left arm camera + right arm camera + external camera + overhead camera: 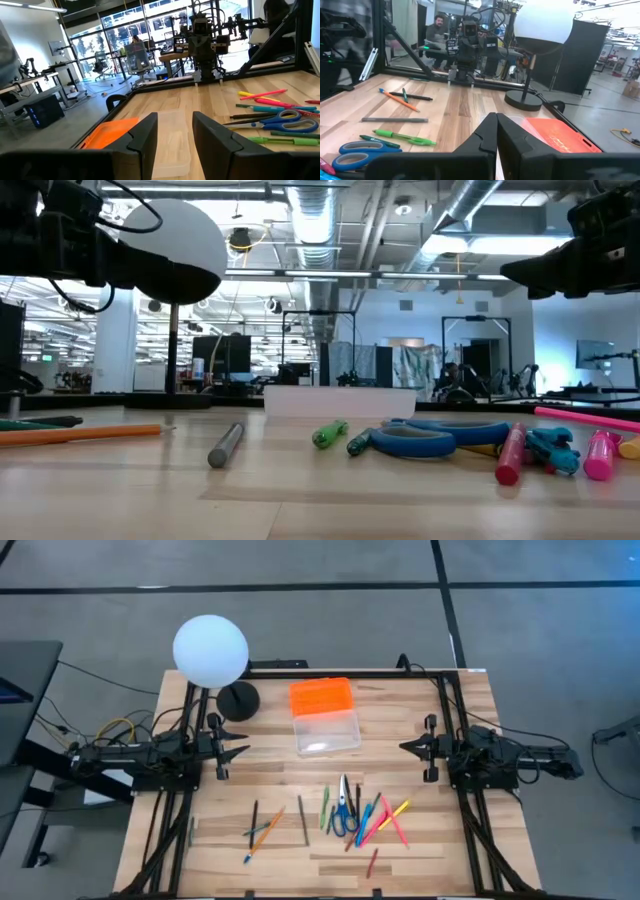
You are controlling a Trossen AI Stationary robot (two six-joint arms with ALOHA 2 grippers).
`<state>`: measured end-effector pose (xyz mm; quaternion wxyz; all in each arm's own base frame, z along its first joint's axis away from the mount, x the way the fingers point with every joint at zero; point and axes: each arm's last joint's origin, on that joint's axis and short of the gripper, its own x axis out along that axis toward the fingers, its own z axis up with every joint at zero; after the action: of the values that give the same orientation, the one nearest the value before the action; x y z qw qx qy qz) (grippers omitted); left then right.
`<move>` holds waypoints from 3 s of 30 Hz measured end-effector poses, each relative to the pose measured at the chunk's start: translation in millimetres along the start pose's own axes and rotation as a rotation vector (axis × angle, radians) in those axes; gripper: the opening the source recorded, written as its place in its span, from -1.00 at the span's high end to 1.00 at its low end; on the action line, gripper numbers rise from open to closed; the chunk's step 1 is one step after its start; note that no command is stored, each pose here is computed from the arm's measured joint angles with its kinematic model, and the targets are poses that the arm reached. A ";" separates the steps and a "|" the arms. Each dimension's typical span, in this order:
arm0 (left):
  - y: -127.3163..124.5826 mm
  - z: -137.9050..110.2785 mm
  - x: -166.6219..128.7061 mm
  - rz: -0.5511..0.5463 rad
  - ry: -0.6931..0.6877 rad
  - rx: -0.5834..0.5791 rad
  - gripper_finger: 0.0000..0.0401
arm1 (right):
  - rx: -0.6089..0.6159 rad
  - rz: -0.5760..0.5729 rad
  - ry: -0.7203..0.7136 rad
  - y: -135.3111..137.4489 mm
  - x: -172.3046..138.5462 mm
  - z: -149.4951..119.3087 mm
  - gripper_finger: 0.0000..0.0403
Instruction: Pick & place school supplies into a supply box
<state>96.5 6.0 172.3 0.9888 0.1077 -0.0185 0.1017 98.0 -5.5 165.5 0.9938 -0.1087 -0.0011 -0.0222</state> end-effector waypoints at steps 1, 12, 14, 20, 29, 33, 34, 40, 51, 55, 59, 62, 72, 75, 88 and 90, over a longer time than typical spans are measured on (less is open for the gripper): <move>0.0 -0.1 0.0 0.000 0.001 0.004 0.41 | 0.000 0.000 0.000 0.0 0.0 0.1 1.00; 0.0 -0.1 0.0 0.000 0.000 -0.003 0.41 | 0.000 0.000 0.000 0.0 0.0 0.0 1.00; 0.0 0.0 0.0 0.000 0.001 -0.002 0.41 | 0.000 0.000 0.000 0.0 0.0 0.0 1.00; 0.0 -0.1 0.0 0.000 0.001 -0.003 0.41 | 0.000 0.000 0.000 0.0 0.0 0.1 1.00; 0.0 -0.1 0.0 0.000 0.000 -0.002 0.41 | 0.000 0.000 0.000 0.0 0.0 0.0 1.00; 0.0 -0.1 0.0 0.000 0.000 0.003 0.41 | 0.000 0.000 0.000 0.0 0.0 0.0 1.00; 0.0 -0.1 0.0 0.000 0.001 -0.002 0.41 | 0.000 0.000 0.000 0.0 0.0 0.0 1.00; 0.2 0.1 0.0 0.004 0.000 0.077 0.41 | 0.000 0.000 0.000 0.0 0.0 0.0 1.00; 1.1 0.3 0.0 0.032 0.009 0.473 0.41 | 0.000 -0.001 0.000 0.0 0.0 0.0 1.00; 1.1 0.3 0.0 0.032 0.009 0.449 0.41 | 0.000 0.000 0.000 0.0 0.0 0.0 1.00; 2.4 2.4 0.1 0.069 -0.001 0.420 0.41 | 0.015 0.000 0.000 0.0 0.0 0.1 1.00; 2.8 7.5 -0.1 0.058 -0.066 0.193 0.41 | 0.182 0.006 -0.007 0.2 0.0 0.7 1.00; 3.4 13.2 -0.7 0.004 -0.142 -0.496 0.41 | 1.036 0.066 -0.186 -3.6 -1.7 17.7 1.00; 4.5 17.4 -1.4 -0.014 -0.188 -0.692 0.41 | 1.082 0.079 -0.211 -4.1 -2.2 20.1 1.00; 6.3 22.2 -2.5 -0.051 -0.245 -1.099 0.41 | 0.980 -0.028 -0.374 -10.6 -6.1 32.3 1.00; 5.6 26.7 -3.6 -0.132 -0.272 -1.097 0.41 | 0.935 -0.017 -0.433 -12.5 -9.1 41.8 1.00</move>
<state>91.4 4.8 199.4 0.8931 -0.4083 -0.1890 0.0005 88.5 -8.3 208.9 0.9131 0.3450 -0.2174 -0.0042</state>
